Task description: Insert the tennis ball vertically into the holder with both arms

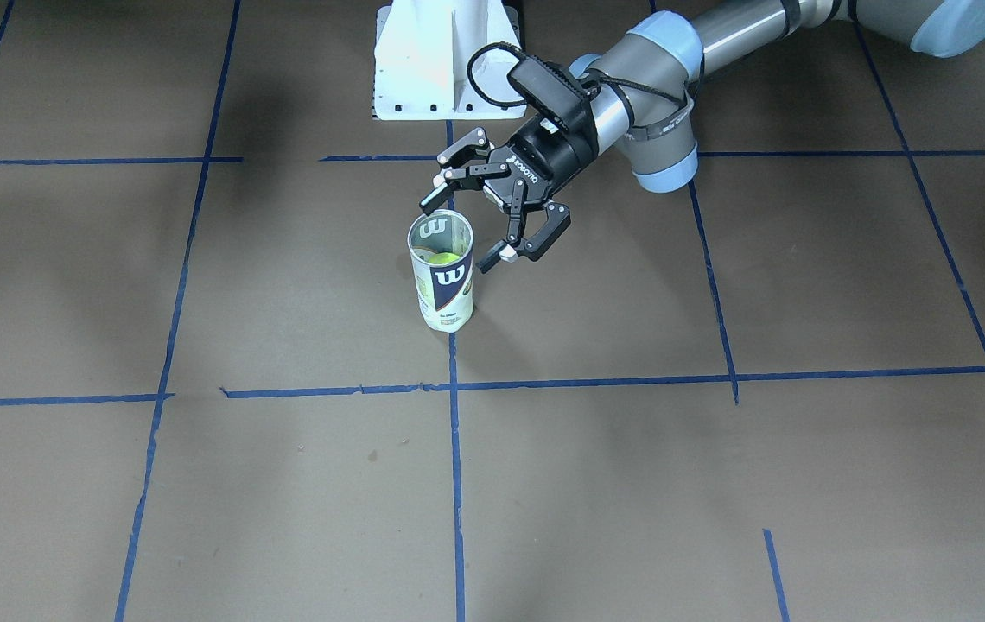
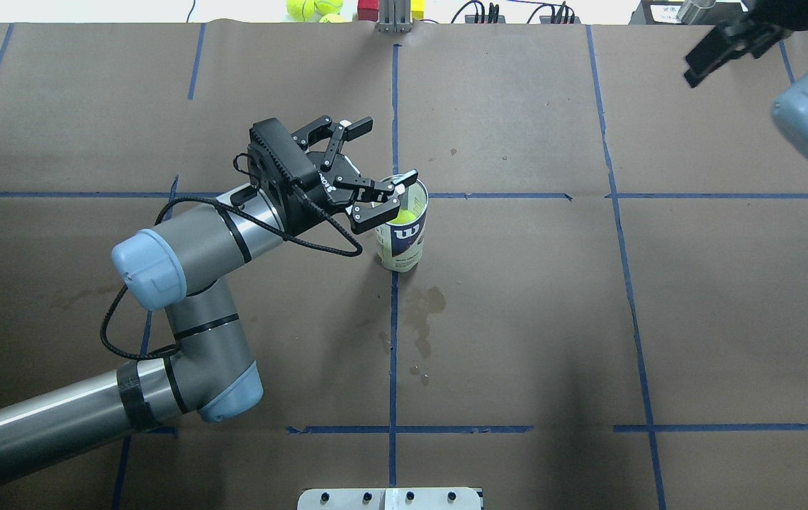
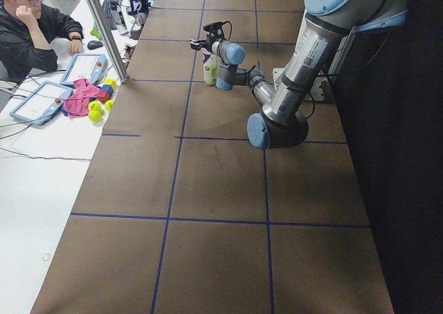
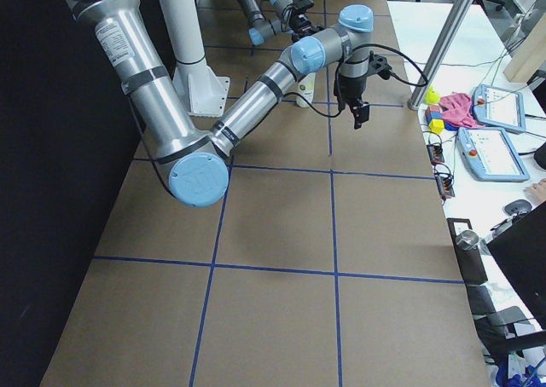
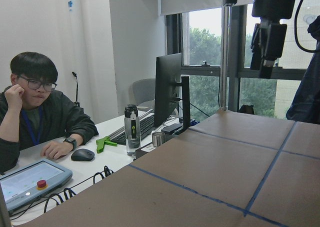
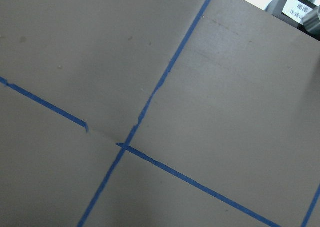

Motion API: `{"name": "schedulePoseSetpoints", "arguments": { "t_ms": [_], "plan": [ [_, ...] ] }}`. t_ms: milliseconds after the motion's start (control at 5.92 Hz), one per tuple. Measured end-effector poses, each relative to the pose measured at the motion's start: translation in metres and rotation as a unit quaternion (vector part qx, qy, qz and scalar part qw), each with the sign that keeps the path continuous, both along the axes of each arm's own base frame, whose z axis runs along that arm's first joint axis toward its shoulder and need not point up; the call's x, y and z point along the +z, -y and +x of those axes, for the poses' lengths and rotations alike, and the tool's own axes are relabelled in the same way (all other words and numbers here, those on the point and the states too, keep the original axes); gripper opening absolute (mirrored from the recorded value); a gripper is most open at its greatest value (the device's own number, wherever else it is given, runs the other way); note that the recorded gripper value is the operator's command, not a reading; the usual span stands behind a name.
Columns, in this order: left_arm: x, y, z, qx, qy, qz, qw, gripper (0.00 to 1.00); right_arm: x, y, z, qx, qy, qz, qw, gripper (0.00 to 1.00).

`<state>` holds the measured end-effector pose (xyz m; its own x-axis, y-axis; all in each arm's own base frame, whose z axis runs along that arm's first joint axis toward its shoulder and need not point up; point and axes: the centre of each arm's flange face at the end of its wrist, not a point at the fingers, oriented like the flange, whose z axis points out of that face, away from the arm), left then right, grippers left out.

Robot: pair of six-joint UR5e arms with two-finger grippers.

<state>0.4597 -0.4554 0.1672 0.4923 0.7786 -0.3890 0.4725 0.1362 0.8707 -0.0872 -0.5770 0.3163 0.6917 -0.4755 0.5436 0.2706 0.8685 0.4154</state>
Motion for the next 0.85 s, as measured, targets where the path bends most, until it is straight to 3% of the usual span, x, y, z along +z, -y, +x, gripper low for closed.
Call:
{"name": "schedulePoseSetpoints", "arguments": {
  "t_ms": [169,507,845],
  "plan": [
    [-0.011,0.013,-0.016,0.012,0.047,-0.026,0.9985,1.0,0.029,-0.004,0.031,-0.016,-0.006,0.008,0.9998,1.0],
    [-0.007,0.04,-0.035,0.034,0.102,-0.135,0.985,1.0,0.089,-0.024,0.087,-0.034,-0.013,0.008,0.9993,1.0],
    [0.025,0.089,-0.081,0.061,0.197,-0.23,0.9513,1.0,0.167,-0.069,0.133,-0.017,-0.006,-0.05,0.9986,1.0]
  ]
}}
